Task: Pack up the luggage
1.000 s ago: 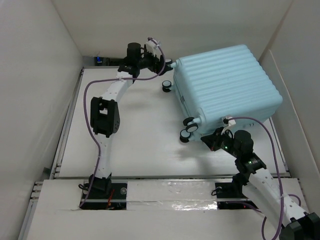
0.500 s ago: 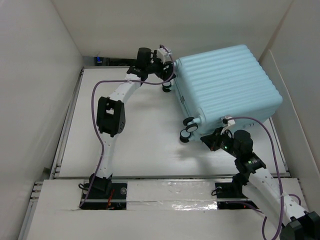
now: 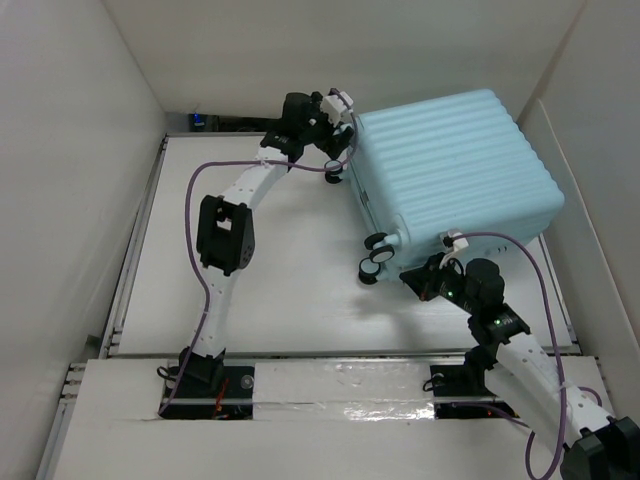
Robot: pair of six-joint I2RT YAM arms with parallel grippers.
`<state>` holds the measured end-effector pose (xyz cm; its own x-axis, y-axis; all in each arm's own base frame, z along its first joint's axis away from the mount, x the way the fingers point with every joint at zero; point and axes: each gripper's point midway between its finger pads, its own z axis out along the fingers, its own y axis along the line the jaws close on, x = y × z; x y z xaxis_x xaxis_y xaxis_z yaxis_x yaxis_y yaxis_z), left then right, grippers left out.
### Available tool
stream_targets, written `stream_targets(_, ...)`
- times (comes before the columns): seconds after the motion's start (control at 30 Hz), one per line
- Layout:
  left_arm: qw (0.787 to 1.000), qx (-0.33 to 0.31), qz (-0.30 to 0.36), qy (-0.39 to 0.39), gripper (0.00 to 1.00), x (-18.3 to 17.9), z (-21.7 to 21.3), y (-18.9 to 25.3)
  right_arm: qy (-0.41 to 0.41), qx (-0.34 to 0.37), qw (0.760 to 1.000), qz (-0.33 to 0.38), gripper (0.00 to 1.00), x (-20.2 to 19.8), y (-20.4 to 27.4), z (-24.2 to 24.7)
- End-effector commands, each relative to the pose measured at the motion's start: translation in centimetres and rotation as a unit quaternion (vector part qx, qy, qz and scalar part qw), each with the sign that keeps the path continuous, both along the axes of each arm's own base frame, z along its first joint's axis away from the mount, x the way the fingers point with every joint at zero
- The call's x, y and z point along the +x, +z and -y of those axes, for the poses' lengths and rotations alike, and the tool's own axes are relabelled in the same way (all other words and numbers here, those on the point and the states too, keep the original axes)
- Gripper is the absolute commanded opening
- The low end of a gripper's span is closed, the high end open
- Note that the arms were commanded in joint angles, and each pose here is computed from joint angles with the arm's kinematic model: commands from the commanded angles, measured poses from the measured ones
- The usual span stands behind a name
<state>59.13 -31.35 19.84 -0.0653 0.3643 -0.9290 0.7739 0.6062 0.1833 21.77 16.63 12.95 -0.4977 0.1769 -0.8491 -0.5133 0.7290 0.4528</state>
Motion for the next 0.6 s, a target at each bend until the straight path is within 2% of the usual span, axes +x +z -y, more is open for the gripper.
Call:
stream_targets(0.0,0.995,0.0,0.105,0.003,0.99,0.0,1.7,7.1,0.014,0.006,1.0,0.0,0.0,-0.1,0.8,-0.6)
stream_targets(0.13,0.992,0.003,0.128,-0.002,0.97,0.0,2.1,8.1,0.016,0.004,1.0,-0.001,0.0,-0.2,0.7,-0.7)
stream_targets(0.23,0.991,0.0,0.131,-0.012,0.83,-0.1,2.5,8.1,0.012,0.004,1.0,-0.003,0.0,-0.1,0.7,-0.6)
stream_targets(0.27,0.991,-0.001,0.133,-0.013,0.7,0.0,2.6,8.3,0.011,0.005,1.0,-0.003,0.0,-0.1,0.7,-0.6)
stream_targets(0.33,0.991,-0.002,0.133,-0.023,0.57,-0.4,3.3,8.2,0.01,0.004,1.0,-0.003,0.0,-0.1,0.7,-0.6)
stream_targets(0.37,0.99,0.0,0.137,-0.026,0.44,-0.4,3.3,8.3,0.009,0.003,1.0,-0.005,0.0,-0.1,0.6,-0.5)
stream_targets(0.53,0.987,0.006,0.156,-0.038,0.12,-1.1,4.4,9.3,0.007,0.002,1.0,-0.009,0.0,0.0,0.5,-0.5)
stream_targets(0.57,0.986,0.007,0.16,-0.037,0.09,-1.1,4.3,9.4,0.005,0.001,1.0,-0.009,0.0,0.0,0.5,-0.5)
